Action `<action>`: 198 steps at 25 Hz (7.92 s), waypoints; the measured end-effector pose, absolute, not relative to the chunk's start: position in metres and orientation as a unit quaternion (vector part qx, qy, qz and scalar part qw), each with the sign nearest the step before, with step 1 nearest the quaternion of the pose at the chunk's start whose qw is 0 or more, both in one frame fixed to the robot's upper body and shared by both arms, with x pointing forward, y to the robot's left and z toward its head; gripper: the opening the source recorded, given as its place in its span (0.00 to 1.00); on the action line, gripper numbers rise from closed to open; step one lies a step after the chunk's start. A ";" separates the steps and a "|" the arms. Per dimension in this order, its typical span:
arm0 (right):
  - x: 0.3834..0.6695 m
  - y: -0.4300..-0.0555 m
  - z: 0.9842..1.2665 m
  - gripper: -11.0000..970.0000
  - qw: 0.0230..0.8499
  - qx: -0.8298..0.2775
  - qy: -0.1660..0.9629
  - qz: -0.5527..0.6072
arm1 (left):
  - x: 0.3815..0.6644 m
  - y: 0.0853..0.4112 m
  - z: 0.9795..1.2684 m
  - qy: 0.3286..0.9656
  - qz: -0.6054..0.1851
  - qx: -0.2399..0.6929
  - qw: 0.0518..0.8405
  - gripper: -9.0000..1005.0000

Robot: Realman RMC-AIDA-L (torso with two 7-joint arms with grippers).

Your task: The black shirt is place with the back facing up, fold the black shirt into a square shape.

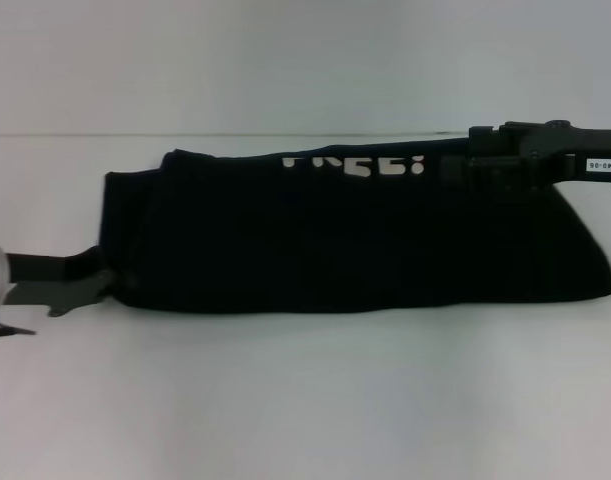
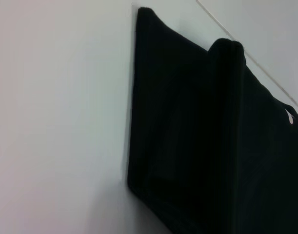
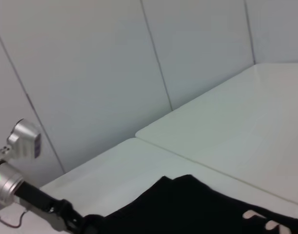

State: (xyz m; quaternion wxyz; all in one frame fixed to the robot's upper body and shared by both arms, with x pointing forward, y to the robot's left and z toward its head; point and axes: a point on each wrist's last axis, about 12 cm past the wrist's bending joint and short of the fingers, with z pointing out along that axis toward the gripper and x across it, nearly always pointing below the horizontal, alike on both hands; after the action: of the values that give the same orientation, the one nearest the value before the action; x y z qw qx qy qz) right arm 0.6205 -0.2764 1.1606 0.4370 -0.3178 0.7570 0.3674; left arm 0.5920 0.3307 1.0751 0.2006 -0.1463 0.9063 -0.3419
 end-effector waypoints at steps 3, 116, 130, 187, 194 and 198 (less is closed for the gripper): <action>0.622 -0.272 1.161 0.93 0.442 -0.309 0.754 0.375 | 0.586 0.342 1.077 0.908 -0.336 -0.140 0.207 0.06; 0.599 -0.366 1.142 0.93 0.450 -0.133 0.819 0.331 | 0.646 0.192 1.071 0.880 -0.296 0.028 0.370 0.88; 0.601 -0.365 1.143 0.93 0.453 -0.135 0.818 0.329 | 0.644 0.188 1.067 0.885 -0.290 0.044 0.362 0.67; 0.615 -0.302 1.160 0.93 0.398 -0.385 0.788 0.270 | 0.615 0.195 1.141 0.775 -0.327 0.407 0.357 0.87; 0.627 -0.278 1.155 0.93 0.366 -0.401 0.804 0.243 | 0.626 0.186 1.144 0.777 -0.268 0.445 0.355 0.95; 0.630 -0.272 1.154 0.93 0.350 -0.406 0.812 0.232 | 0.628 0.189 1.145 0.779 -0.249 0.457 0.351 0.94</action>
State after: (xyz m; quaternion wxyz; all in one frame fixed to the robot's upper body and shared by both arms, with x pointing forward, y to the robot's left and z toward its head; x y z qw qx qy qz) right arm 0.6296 -0.2715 1.1539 0.3502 -0.4060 0.8115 0.2321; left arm 0.6279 0.1889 1.1446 0.3505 0.4565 0.7788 -0.2493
